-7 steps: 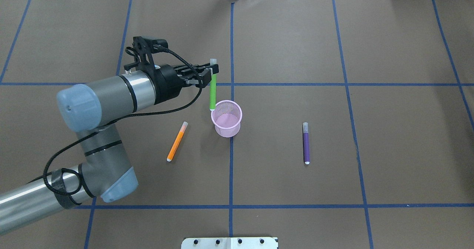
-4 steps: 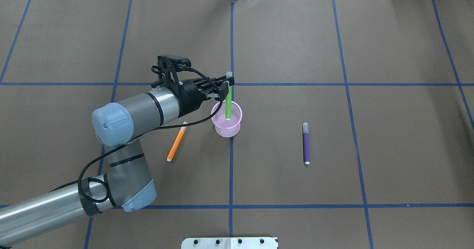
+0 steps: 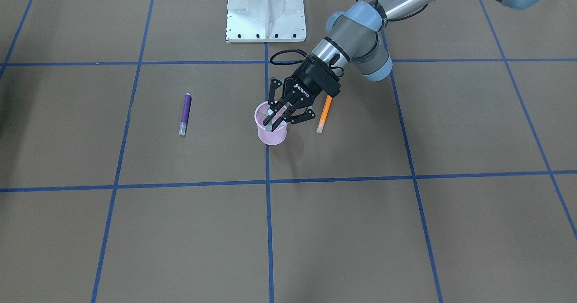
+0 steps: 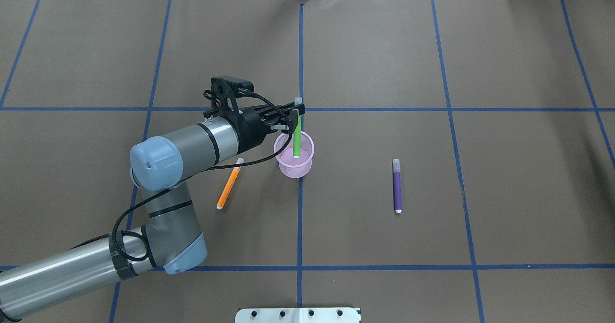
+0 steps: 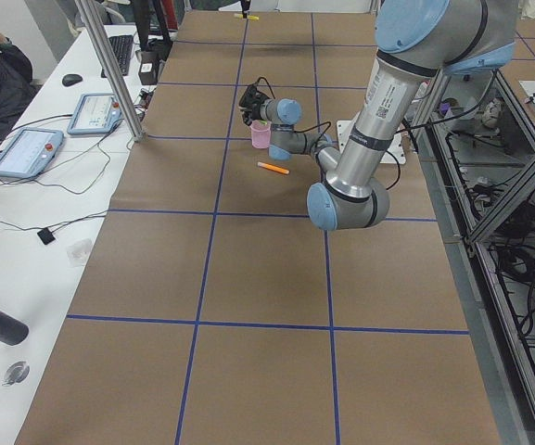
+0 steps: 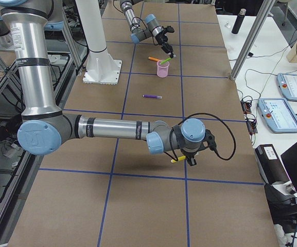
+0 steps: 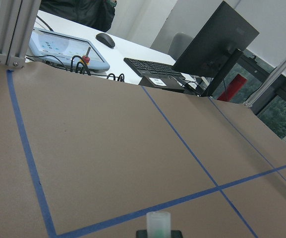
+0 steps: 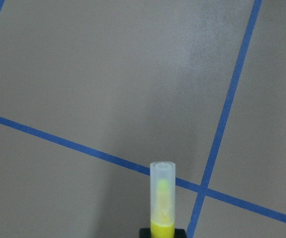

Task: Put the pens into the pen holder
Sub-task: 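Carry the green marker over the pink cup and release it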

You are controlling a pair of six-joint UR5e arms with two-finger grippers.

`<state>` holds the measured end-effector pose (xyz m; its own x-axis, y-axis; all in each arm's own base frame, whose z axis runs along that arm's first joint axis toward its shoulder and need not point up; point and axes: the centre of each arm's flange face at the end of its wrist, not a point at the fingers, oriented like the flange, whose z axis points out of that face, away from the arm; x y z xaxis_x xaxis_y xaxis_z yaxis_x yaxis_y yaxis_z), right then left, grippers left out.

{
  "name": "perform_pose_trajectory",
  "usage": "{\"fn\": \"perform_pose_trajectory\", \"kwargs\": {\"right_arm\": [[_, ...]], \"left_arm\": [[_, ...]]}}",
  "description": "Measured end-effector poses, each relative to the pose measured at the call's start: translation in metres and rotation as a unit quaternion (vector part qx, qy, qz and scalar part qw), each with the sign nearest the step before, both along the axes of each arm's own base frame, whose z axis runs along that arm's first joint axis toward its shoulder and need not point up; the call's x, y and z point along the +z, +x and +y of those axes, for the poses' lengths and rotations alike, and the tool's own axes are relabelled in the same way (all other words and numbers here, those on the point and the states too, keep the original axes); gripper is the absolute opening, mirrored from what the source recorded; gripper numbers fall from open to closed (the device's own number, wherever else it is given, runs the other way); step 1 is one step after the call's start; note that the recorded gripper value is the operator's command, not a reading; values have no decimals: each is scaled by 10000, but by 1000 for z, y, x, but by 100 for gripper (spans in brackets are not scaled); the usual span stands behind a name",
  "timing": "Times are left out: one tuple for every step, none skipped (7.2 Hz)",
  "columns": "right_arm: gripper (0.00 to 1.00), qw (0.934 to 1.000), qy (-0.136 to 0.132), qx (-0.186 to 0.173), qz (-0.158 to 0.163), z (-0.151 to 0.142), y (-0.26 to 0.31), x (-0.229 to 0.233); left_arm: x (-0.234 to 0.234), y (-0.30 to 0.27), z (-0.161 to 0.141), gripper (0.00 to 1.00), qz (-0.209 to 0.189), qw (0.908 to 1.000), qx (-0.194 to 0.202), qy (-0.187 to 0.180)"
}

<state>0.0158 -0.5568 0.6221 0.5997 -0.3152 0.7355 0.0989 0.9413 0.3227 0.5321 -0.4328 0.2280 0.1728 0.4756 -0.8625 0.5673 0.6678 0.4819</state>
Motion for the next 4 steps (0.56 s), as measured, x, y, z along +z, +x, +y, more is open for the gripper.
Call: {"fn": "perform_pose_trajectory", "kwargs": {"right_arm": [[0, 10000, 66, -27, -47, -1, -3, -9], [0, 9998, 147, -45, -88, -4, -5, -18], [0, 9996, 251, -41, -122, -9, -8, -33], [0, 9993, 350, -15, -158, -13, -13, -52]], "left_arm": [[4, 2, -1, 84, -5, 10000, 0, 1], [5, 3, -1, 99, -8, 10000, 3, 2], [4, 3, -1, 100, 6, 10000, 5, 2], [2, 0, 0, 99, 32, 10000, 11, -5]]}}
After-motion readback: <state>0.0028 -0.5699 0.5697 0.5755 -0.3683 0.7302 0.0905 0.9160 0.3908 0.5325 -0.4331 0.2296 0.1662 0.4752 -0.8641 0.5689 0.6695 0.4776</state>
